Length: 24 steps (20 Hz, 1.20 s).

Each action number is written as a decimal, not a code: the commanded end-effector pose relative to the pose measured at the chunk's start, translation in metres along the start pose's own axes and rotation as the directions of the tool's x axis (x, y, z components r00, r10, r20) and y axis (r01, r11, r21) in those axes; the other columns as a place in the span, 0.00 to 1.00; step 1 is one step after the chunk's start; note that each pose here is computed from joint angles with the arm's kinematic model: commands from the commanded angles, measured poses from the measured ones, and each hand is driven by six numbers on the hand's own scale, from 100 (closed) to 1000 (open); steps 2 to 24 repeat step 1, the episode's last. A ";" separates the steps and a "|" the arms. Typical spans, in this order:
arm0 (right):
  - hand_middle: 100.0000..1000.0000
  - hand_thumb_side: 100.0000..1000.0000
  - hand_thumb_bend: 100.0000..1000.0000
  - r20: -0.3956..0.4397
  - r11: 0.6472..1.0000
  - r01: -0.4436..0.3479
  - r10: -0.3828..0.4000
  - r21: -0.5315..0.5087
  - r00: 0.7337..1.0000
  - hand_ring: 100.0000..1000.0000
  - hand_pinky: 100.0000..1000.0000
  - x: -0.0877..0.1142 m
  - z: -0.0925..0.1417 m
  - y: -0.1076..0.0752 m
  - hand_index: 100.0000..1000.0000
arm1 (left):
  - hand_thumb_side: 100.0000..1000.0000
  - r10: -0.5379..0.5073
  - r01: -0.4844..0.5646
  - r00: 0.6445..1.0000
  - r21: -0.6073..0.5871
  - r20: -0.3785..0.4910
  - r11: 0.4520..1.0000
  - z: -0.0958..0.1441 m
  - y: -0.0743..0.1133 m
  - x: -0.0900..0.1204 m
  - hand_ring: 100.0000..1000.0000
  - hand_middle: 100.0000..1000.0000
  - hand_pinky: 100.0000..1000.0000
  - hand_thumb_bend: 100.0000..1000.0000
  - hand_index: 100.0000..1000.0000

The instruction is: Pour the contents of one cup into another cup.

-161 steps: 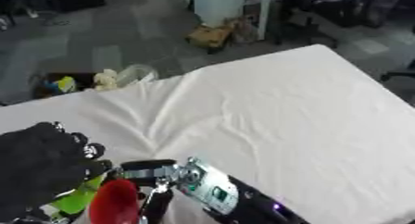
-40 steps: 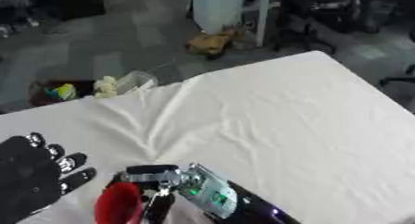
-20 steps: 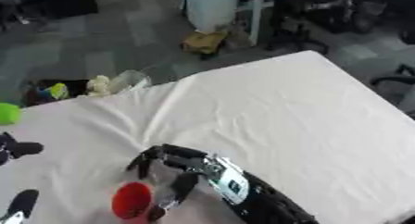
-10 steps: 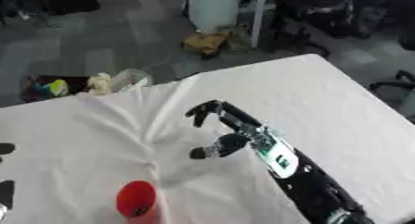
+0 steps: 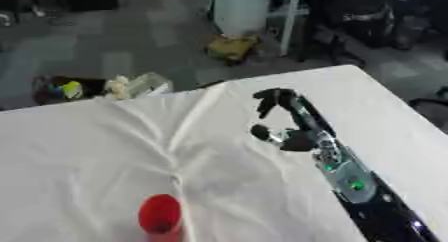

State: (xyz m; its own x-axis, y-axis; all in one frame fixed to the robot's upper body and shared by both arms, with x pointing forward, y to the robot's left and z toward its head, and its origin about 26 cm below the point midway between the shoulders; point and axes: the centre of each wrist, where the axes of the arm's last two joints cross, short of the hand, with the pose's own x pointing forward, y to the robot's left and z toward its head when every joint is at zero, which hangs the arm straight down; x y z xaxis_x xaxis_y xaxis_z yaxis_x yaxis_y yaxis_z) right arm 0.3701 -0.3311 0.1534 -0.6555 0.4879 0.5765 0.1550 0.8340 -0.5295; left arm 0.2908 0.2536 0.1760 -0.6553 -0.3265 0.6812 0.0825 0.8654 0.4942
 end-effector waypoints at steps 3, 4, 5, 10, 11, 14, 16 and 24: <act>0.46 0.66 0.65 0.040 0.996 -0.037 0.040 -0.078 0.998 0.47 0.73 0.015 -0.003 -0.027 0.73 | 0.96 0.022 -0.022 1.000 0.048 -0.001 0.999 0.004 0.007 0.001 0.77 0.59 0.30 0.04 0.83; 0.46 0.66 0.65 0.040 0.996 -0.037 0.040 -0.078 0.998 0.47 0.73 0.015 -0.003 -0.027 0.73 | 0.96 0.022 -0.022 1.000 0.048 -0.001 0.999 0.004 0.007 0.001 0.77 0.59 0.30 0.04 0.83; 0.46 0.66 0.65 0.040 0.996 -0.037 0.040 -0.078 0.998 0.47 0.73 0.015 -0.003 -0.027 0.73 | 0.96 0.022 -0.022 1.000 0.048 -0.001 0.999 0.004 0.007 0.001 0.77 0.59 0.30 0.04 0.83; 0.46 0.66 0.65 0.040 0.996 -0.037 0.040 -0.078 0.998 0.47 0.73 0.015 -0.003 -0.027 0.73 | 0.96 0.022 -0.022 1.000 0.048 -0.001 0.999 0.004 0.007 0.001 0.77 0.59 0.30 0.04 0.83; 0.46 0.66 0.65 0.040 0.996 -0.037 0.040 -0.078 0.998 0.47 0.73 0.015 -0.003 -0.027 0.73 | 0.96 0.022 -0.022 1.000 0.048 -0.001 0.999 0.004 0.007 0.001 0.77 0.59 0.30 0.04 0.83; 0.46 0.66 0.65 0.040 0.996 -0.037 0.040 -0.078 0.998 0.47 0.73 0.015 -0.003 -0.027 0.73 | 0.96 0.022 -0.022 1.000 0.048 -0.001 0.999 0.004 0.007 0.001 0.77 0.59 0.30 0.04 0.83; 0.46 0.66 0.65 0.040 0.996 -0.037 0.040 -0.078 0.998 0.47 0.73 0.015 -0.003 -0.027 0.73 | 0.96 0.022 -0.022 1.000 0.048 -0.001 0.999 0.004 0.007 0.001 0.77 0.59 0.30 0.04 0.83; 0.46 0.66 0.65 0.040 0.996 -0.037 0.040 -0.078 0.998 0.47 0.73 0.015 -0.003 -0.027 0.73 | 0.96 0.022 -0.022 1.000 0.048 -0.001 0.999 0.004 0.007 0.001 0.77 0.59 0.30 0.04 0.83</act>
